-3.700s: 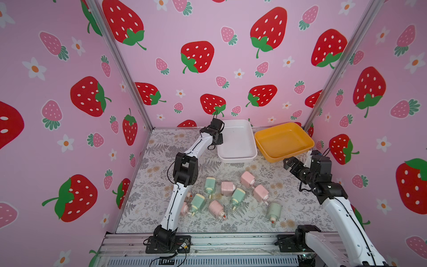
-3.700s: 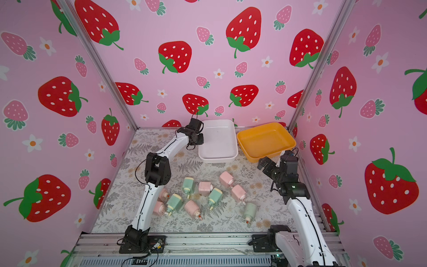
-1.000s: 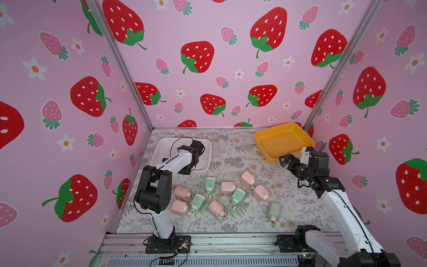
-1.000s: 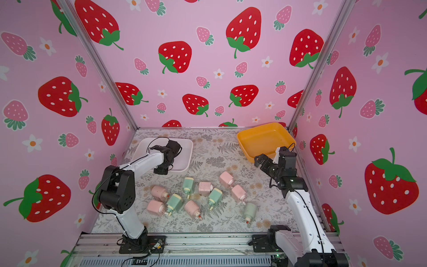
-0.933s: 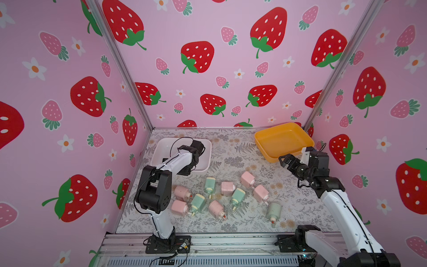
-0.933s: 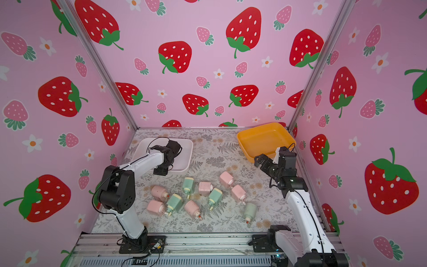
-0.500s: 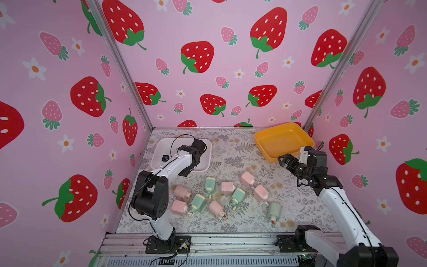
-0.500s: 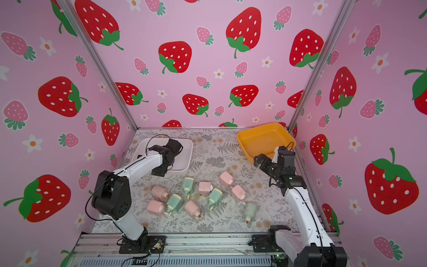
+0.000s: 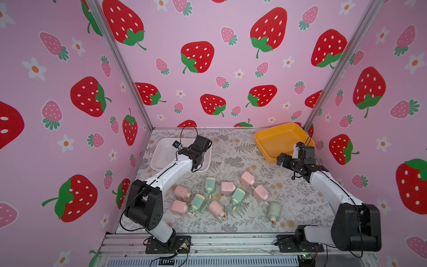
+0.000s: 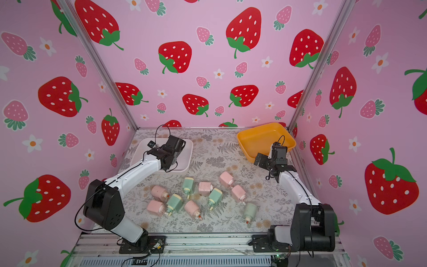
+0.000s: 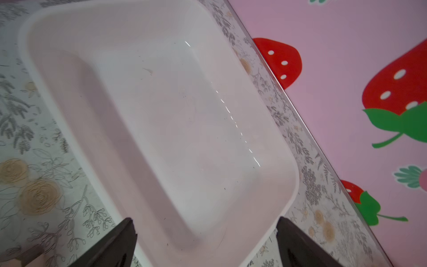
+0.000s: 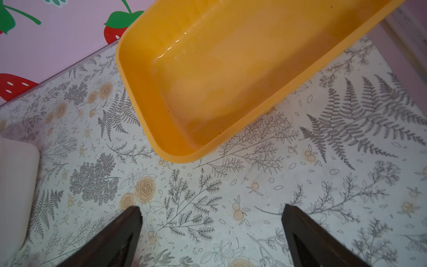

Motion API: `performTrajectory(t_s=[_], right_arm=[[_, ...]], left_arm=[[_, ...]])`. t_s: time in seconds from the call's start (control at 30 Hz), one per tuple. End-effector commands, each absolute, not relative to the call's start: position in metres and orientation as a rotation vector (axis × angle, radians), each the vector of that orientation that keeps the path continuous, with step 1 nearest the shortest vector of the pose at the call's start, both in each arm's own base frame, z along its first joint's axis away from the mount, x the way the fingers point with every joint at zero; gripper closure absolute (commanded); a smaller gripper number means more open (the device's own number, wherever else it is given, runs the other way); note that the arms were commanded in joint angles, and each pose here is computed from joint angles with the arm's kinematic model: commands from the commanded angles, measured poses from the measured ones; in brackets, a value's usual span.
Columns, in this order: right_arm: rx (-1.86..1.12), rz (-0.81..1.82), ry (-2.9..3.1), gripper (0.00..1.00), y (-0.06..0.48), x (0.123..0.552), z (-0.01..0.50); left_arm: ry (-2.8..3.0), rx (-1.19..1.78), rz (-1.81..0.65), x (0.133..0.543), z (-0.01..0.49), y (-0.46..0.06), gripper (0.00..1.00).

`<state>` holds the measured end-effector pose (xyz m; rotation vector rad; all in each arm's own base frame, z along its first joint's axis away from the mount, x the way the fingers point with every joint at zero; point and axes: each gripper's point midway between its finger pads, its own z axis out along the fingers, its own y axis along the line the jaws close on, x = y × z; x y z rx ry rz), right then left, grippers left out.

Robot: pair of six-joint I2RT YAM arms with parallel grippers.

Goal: Place the pencil sharpeners by color into the storage box
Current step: Place the storage box at the center of the board.

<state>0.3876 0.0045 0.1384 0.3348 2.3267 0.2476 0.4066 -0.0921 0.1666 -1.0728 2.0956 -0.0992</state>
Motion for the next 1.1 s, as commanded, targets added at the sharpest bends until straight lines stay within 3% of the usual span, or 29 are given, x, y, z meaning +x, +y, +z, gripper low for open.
performTrajectory(t_s=[0.0, 0.2, 0.5, 0.67, 1.07], right_arm=[[0.11, 0.236, 2.27, 0.0, 0.012, 0.418, 0.16], [-0.145, 0.269, 2.3, 0.04, 0.029, 0.439, 0.145], [-0.352, 0.398, 2.37, 0.09, 0.055, 0.45, 0.134], [-0.316, 0.312, 2.415, 0.13, 0.056, 0.462, 0.123], [-0.481, 0.285, 2.543, 0.41, 0.082, 0.468, 0.087]], left_arm=[[2.201, -0.728, -0.235, 0.424, 0.177, -0.13, 0.0], [2.324, -0.414, -0.386, 0.425, 0.17, -0.17, 0.0], [2.352, -0.318, -0.385, 0.419, 0.162, -0.174, 0.0], [2.357, -0.281, -0.385, 0.423, 0.16, -0.177, 0.0], [2.394, -0.247, -0.309, 0.424, 0.152, -0.169, 0.0]])
